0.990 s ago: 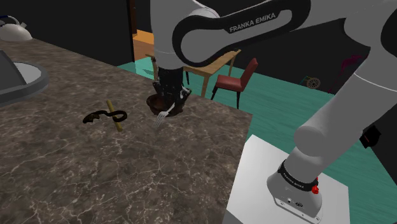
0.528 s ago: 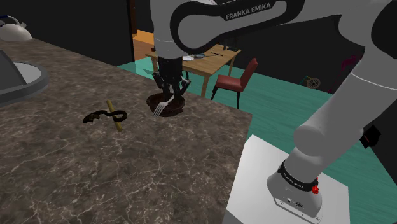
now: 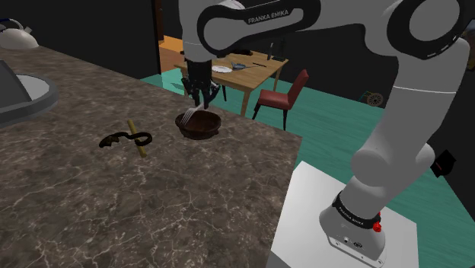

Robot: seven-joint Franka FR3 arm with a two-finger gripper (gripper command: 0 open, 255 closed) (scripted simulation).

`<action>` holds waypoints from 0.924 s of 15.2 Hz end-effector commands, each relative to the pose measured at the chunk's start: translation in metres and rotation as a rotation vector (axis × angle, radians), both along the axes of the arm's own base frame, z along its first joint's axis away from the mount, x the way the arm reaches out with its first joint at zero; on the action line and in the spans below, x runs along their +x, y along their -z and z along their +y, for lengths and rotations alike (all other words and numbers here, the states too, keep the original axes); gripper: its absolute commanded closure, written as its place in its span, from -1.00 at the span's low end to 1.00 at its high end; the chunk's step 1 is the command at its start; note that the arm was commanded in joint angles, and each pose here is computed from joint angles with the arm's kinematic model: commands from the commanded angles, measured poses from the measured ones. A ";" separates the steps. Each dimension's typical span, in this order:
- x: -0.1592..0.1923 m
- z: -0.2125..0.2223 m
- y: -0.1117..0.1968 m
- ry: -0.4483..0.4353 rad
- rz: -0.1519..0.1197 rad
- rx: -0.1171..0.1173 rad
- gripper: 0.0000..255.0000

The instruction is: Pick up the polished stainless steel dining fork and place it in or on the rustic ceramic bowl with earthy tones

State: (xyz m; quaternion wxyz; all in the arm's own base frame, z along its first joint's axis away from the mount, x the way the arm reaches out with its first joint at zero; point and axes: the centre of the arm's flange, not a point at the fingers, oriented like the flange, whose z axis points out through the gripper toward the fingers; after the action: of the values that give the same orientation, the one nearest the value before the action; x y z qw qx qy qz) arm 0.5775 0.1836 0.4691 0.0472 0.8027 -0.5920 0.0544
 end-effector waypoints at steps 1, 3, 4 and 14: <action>0.021 -0.014 -0.001 0.000 0.000 -0.002 1.00; 0.042 -0.029 0.001 0.000 0.000 -0.002 1.00; 0.056 -0.039 0.002 0.000 0.000 -0.002 1.00; 0.056 -0.039 0.055 0.000 0.000 -0.002 1.00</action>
State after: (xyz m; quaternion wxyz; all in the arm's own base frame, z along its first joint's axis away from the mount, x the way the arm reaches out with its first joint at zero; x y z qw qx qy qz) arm 0.6334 0.1441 0.4201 0.0482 0.8025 -0.5921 0.0549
